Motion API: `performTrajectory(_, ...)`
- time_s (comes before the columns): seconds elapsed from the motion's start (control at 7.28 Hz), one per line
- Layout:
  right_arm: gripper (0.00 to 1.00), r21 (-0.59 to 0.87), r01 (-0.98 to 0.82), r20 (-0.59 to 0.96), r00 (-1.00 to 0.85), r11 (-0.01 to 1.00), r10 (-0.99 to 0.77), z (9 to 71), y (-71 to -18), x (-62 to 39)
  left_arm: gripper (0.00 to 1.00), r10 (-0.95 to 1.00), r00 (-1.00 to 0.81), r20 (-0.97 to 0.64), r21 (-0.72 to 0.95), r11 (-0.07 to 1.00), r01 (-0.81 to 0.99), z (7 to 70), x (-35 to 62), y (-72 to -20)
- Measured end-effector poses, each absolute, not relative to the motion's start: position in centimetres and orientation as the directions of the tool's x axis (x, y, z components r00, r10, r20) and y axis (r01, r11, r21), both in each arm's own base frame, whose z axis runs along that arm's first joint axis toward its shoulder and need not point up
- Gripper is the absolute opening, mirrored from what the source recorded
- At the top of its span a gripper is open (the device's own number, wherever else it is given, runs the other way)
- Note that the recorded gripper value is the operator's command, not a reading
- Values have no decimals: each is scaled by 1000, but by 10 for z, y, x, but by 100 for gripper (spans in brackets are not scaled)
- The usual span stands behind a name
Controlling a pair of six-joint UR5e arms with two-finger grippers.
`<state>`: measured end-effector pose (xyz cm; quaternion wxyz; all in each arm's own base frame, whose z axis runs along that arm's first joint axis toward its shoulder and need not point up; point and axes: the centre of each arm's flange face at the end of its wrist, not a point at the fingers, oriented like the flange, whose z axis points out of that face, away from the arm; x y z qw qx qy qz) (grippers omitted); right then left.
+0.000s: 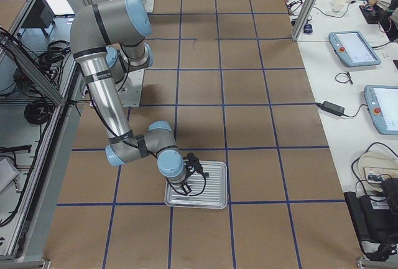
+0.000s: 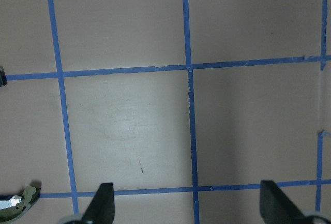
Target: Place bearing gear from tray to pile
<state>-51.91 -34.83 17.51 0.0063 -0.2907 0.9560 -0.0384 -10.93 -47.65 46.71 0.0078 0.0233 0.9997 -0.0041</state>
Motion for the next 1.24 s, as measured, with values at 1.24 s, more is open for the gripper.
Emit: performTrajectory(1.24,0,89,-515,85,-849,852,-522,271,-379,-471,100,45,-999,-17,-8,999,45,468,-109,-476)
